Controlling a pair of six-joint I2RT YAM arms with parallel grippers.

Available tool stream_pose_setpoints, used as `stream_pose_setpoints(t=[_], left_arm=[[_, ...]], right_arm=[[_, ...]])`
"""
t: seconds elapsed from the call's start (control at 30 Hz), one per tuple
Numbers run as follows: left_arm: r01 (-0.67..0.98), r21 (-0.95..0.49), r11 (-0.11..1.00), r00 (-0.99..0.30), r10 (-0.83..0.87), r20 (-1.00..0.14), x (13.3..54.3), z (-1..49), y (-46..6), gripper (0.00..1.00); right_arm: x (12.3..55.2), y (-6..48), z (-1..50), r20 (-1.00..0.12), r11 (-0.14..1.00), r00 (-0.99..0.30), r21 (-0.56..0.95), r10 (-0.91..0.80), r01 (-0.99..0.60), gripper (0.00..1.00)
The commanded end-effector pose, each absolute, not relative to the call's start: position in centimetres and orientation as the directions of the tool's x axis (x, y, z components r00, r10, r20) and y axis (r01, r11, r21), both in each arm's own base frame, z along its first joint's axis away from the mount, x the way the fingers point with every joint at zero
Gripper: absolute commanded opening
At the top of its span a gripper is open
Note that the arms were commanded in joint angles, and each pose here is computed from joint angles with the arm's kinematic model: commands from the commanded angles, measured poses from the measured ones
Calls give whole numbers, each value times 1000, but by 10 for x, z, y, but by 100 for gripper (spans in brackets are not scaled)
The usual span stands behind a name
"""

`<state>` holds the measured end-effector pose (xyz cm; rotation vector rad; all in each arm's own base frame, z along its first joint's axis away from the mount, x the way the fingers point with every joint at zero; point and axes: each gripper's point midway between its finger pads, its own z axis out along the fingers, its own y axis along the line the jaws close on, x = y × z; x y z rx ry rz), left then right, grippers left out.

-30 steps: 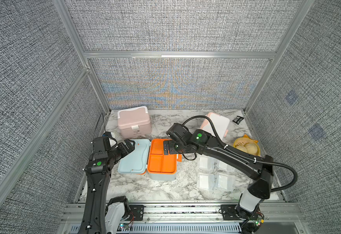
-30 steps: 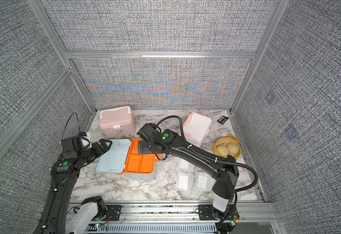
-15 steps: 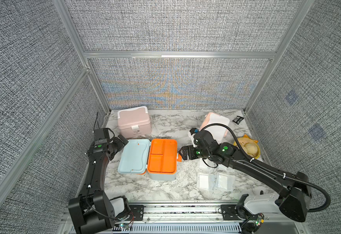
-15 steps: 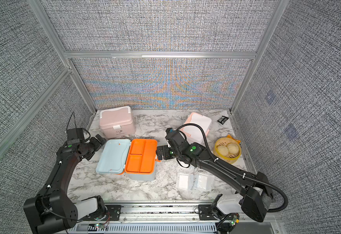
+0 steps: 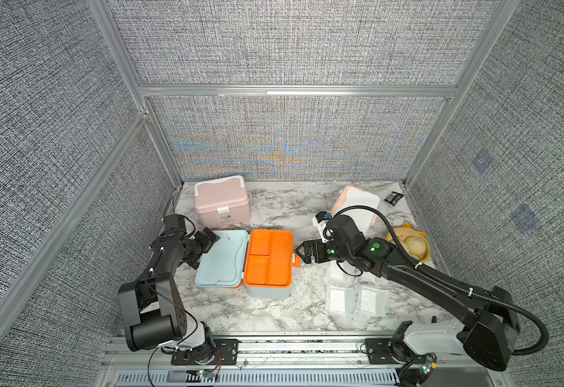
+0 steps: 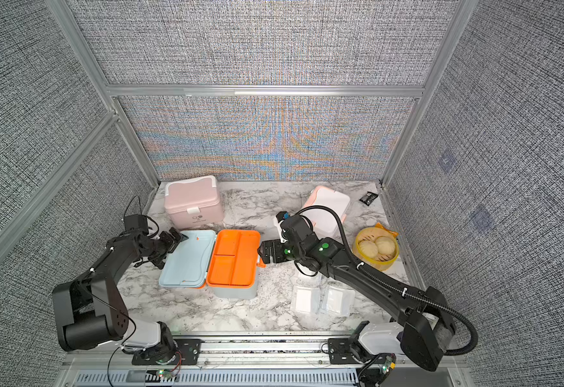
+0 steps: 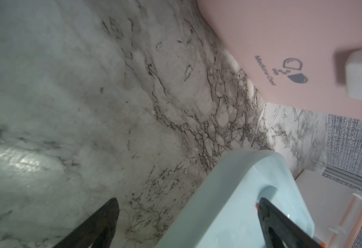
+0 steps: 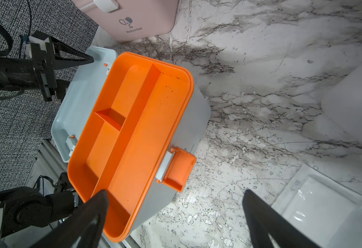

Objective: Open first aid kits and take out gauze
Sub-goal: Close the lid of the first aid kit.

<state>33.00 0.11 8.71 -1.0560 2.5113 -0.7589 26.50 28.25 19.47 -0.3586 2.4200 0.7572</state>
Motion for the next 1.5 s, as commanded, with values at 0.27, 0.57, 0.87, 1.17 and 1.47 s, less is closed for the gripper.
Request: stream_pose_setpoints(t=[0.27, 0.57, 0.87, 1.17, 1.47], left_arm=[[-400, -771, 496, -707, -702, -84, 332, 143, -25, 100], [-274, -870, 409, -711, -696, -104, 335, 196, -39, 99], [-160, -927, 338, -704, -698, -133, 333, 244, -50, 99], [-41, -958, 285, -699, -693, -176, 329, 287, -70, 99], [66, -955, 288, -702, -666, -250, 317, 324, -100, 100]], right_arm=[[265, 281, 177, -525, 792, -850, 499, -46, -351, 99], [264, 271, 161, -465, 776, -885, 564, 16, -282, 99], [274, 270, 159, -416, 703, -905, 669, 88, -239, 99], [286, 284, 153, -363, 613, -926, 757, 105, -227, 99], [294, 312, 143, -276, 479, -956, 856, 102, -196, 99]])
